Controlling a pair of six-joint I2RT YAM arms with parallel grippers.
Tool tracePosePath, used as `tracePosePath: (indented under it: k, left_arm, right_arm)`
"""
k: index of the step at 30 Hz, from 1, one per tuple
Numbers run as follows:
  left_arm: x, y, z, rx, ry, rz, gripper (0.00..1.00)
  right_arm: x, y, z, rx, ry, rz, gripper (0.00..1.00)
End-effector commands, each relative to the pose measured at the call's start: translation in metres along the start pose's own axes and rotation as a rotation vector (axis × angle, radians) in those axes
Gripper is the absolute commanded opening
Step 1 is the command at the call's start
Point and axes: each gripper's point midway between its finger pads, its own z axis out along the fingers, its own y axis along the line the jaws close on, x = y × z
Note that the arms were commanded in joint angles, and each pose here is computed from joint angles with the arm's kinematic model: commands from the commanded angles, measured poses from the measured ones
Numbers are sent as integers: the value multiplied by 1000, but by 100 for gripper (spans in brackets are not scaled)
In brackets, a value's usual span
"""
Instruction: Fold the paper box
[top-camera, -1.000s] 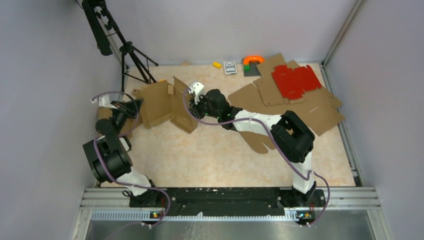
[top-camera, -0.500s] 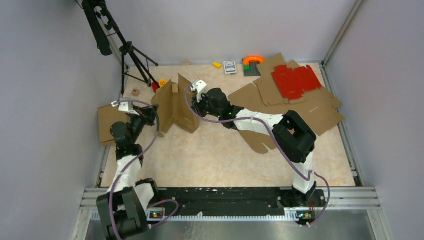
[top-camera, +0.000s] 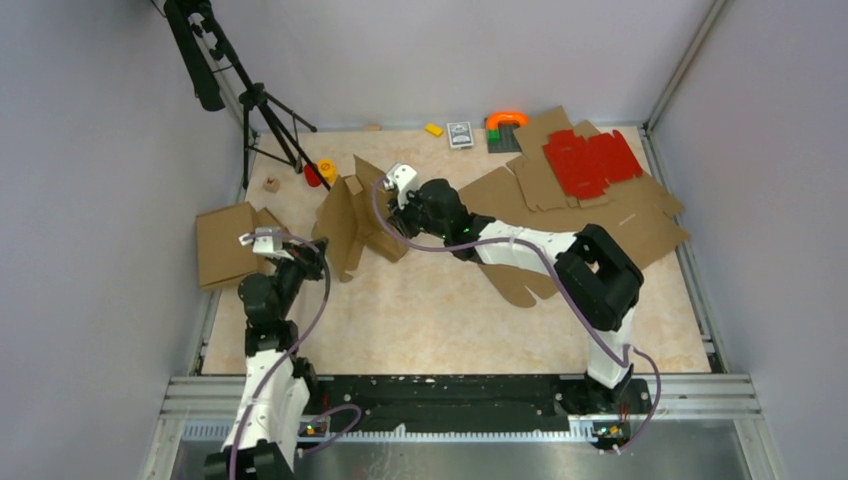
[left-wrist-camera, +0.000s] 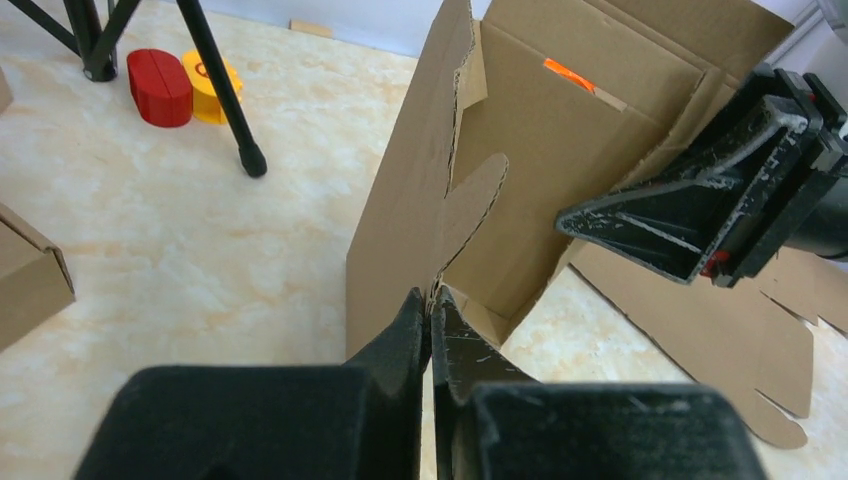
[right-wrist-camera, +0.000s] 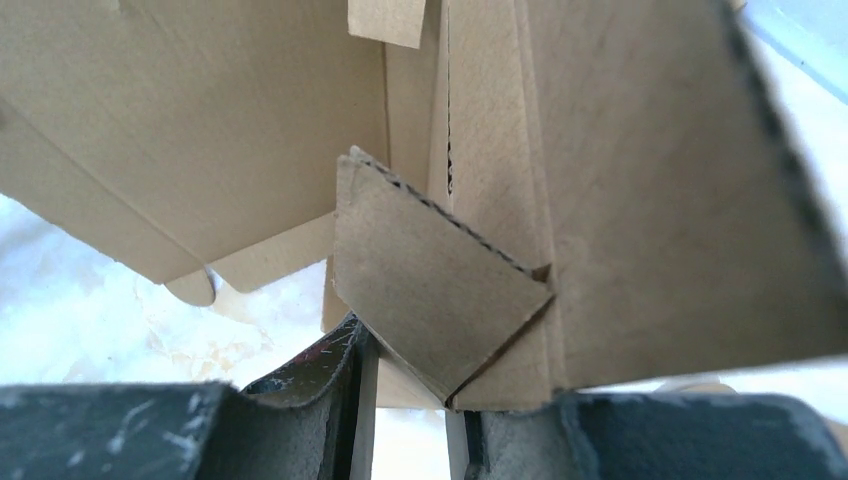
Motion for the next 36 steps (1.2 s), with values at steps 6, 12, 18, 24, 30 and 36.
tracePosePath:
  k: [6,12,18,24,30,36]
  left_arm:
    - [28,-19,-18,28,102,-111,0]
    - [42,-38,-27,66,153,-191,0]
    - [50,-47,-25,72,176,-238,0]
    - [52,-52,-11,45,234,-288,0]
    - [49,-45,2,-6,240,-347,0]
    - [45,-43,8,-21,277,-292,9]
  right_arm:
    - [7,5,-15,-16,17,17,17]
    - [2,7,-19,-7,-43,52,16]
    - [1,26,-19,-43,-56,41,16]
    - [-1,33,-22,-32,-72,-20,16]
    - [-3,14,-32,98,-89,21,16]
    - [-1,12,-40,117,-86,78,16]
